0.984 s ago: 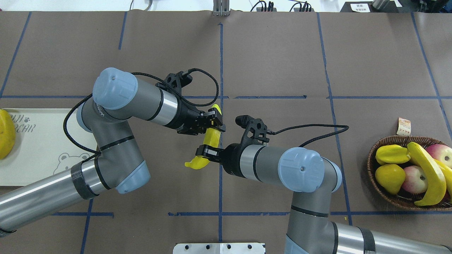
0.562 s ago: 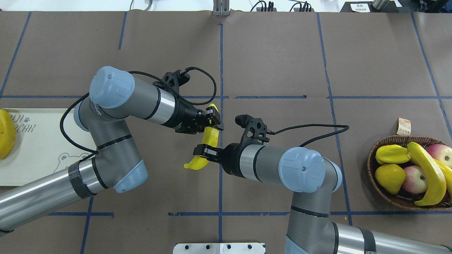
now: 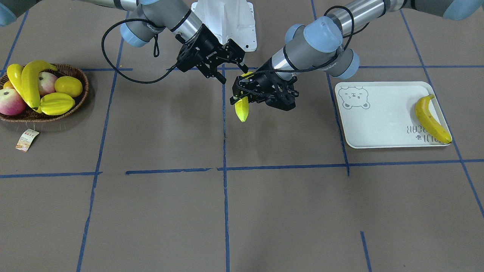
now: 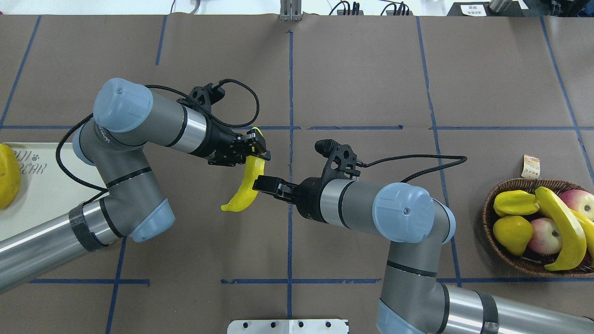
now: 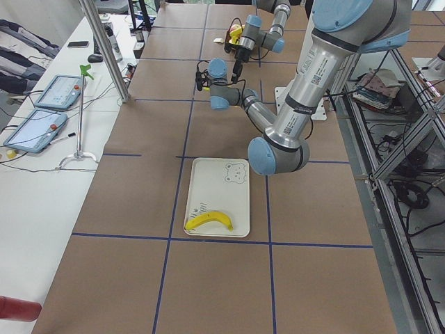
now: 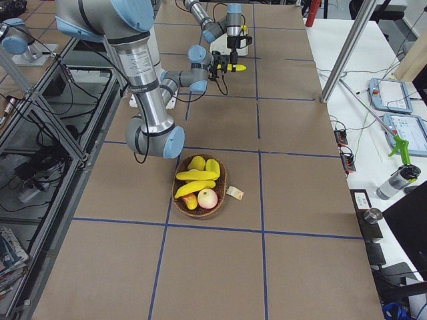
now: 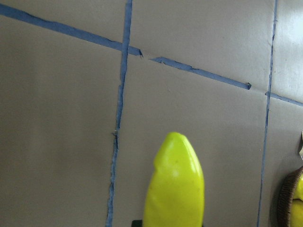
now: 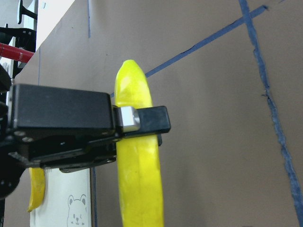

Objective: Transfer all bananas from basket to plate

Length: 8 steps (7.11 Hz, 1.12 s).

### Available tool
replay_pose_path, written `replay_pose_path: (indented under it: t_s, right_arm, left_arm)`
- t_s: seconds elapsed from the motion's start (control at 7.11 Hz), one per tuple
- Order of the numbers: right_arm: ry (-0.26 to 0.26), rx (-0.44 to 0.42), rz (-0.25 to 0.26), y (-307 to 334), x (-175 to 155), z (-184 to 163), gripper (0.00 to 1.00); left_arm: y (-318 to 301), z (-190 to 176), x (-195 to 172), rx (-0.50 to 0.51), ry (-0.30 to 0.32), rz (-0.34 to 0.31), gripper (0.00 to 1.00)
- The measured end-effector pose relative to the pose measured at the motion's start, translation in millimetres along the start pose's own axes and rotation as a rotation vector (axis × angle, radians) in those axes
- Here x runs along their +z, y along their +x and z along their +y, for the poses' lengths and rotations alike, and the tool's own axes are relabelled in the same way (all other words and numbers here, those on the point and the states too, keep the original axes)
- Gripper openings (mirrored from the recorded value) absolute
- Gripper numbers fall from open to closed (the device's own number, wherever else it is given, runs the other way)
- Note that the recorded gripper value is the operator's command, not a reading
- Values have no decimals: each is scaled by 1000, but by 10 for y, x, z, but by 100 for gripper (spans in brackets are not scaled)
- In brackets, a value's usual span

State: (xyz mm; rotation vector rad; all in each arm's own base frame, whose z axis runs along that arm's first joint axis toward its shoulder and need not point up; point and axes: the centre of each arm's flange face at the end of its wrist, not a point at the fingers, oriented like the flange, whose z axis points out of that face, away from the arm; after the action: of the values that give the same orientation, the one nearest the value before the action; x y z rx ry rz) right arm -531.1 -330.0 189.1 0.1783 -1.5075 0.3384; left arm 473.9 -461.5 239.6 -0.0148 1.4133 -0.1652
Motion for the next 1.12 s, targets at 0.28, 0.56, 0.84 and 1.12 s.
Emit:
replay_pose_path:
  t_s: [0.28, 0.56, 0.84, 1.12]
  right_arm:
    - [-13, 5, 73, 100, -93, -171, 100]
    - [-55, 40, 250, 71, -442, -477, 100]
    - [-102, 85, 439, 78, -871, -894, 100]
    - [-129, 35, 587, 116, -1229, -1082, 100]
  left_arm:
    - [-366, -398, -361, -65, 78, -105, 0]
    - [-551, -543, -779, -34, 118, -240, 0]
    - [-781, -505, -1181, -78, 124, -415, 0]
    - [-1558, -666, -1768, -225, 179, -556, 0]
